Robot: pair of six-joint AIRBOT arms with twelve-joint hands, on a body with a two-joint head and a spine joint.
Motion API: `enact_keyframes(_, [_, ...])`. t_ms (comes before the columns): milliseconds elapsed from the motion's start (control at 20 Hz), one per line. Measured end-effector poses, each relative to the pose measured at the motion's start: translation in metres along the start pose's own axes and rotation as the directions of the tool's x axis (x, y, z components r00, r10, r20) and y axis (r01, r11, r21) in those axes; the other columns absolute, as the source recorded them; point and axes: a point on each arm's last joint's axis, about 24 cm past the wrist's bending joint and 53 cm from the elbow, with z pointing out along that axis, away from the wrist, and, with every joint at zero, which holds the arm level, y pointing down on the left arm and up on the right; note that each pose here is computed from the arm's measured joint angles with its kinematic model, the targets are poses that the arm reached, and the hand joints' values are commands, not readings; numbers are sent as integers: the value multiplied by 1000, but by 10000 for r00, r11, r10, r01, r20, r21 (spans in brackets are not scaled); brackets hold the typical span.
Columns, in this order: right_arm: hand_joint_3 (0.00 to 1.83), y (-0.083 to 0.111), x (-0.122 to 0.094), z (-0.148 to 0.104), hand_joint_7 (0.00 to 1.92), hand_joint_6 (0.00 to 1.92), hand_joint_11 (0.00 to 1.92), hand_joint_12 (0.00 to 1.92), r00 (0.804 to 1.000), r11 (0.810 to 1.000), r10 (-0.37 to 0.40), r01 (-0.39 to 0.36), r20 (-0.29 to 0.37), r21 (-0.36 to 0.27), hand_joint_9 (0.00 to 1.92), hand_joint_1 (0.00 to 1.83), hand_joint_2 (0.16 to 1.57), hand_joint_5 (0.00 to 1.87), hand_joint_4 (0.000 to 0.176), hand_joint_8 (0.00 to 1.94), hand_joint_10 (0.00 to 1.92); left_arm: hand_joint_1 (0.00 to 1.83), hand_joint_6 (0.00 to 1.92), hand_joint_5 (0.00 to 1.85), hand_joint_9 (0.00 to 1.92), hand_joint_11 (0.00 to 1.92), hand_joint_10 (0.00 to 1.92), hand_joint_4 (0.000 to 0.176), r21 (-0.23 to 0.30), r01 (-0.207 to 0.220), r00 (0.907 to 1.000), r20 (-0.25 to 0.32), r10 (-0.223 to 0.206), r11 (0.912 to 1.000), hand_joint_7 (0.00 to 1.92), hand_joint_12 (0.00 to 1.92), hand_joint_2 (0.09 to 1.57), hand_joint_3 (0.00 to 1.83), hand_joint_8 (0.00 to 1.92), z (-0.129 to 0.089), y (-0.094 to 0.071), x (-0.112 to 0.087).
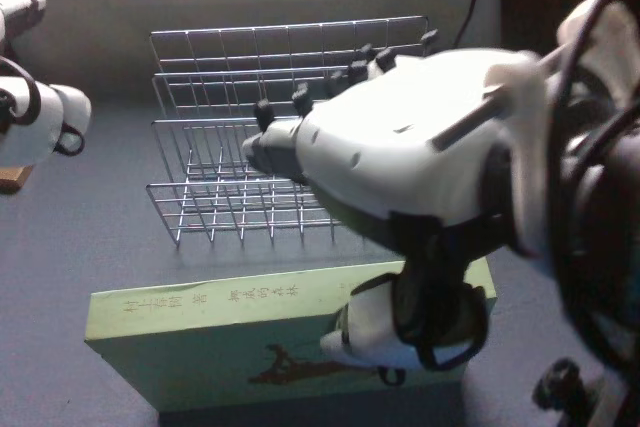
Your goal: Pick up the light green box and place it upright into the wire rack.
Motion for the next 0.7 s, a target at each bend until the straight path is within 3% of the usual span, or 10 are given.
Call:
enact_keyframes(150, [0,9,9,9,186,0,0,745,9997,9997,-150,154,-174,207,188,1146,923,159,0,0,0,0,0,36,0,0,0,0,116,-988,9951,50,988,9950,20,8,1431,9,2,4,0,-1])
enact_keyframes(250, [0,16,14,14,185,0,0,716,9995,9997,-124,130,-287,191,186,1141,913,157,0,0,0,0,0,36,0,0,0,0,231,-1375,9905,52,1374,9902,19,7,1431,9,2,6,-2,-2])
enact_keyframes(450, [0,2,36,24,176,5,0,638,9936,9967,200,-111,-1112,798,185,1132,906,170,0,0,1,0,4,45,0,0,0,0,219,-1771,9840,230,1766,9840,23,7,1428,6,3,10,1,-8])
enact_keyframes(700, [0,3,40,38,173,4,0,609,9937,9959,98,4,-1120,909,174,1130,903,172,0,0,0,0,5,49,0,0,0,0,285,-1927,9811,252,1920,9809,40,9,1431,6,8,13,2,-9])
